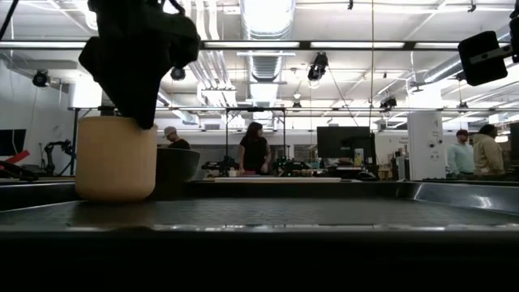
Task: Set up tray
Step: Put the orange mug on the top left of the black tray, then put the white plate to the bottom right of the orange mug on the black tray
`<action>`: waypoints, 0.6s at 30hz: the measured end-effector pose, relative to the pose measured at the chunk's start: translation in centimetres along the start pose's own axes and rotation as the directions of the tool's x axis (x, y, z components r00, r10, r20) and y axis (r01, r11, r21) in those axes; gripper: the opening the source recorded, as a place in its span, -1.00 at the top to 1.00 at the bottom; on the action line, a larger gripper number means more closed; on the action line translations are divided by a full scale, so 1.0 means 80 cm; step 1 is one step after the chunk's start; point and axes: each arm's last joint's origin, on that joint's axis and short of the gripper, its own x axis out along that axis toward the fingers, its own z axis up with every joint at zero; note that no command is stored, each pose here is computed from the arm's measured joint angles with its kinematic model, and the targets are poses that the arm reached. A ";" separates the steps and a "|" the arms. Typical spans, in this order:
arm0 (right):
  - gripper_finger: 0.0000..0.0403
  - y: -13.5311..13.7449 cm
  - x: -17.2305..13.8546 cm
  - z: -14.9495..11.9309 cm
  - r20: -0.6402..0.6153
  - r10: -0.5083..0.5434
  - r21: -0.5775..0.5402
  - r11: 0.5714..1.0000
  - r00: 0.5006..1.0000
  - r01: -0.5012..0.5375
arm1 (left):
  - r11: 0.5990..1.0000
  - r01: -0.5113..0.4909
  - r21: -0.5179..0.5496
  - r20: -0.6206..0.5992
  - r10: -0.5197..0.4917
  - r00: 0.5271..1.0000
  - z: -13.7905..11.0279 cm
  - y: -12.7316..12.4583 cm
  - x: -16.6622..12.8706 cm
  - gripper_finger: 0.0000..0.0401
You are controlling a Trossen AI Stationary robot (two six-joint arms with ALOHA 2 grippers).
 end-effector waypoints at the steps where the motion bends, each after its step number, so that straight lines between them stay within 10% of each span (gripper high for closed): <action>1: 0.66 0.000 0.000 0.000 0.000 0.000 0.000 1.000 1.000 0.000 | 1.000 0.009 -0.002 0.006 -0.009 1.000 0.000 0.001 -0.004 0.57; 18: 0.62 0.000 0.000 0.000 0.000 0.000 0.000 1.000 1.000 0.000 | 0.987 0.060 -0.149 0.239 -0.023 0.971 0.019 0.068 -0.079 0.22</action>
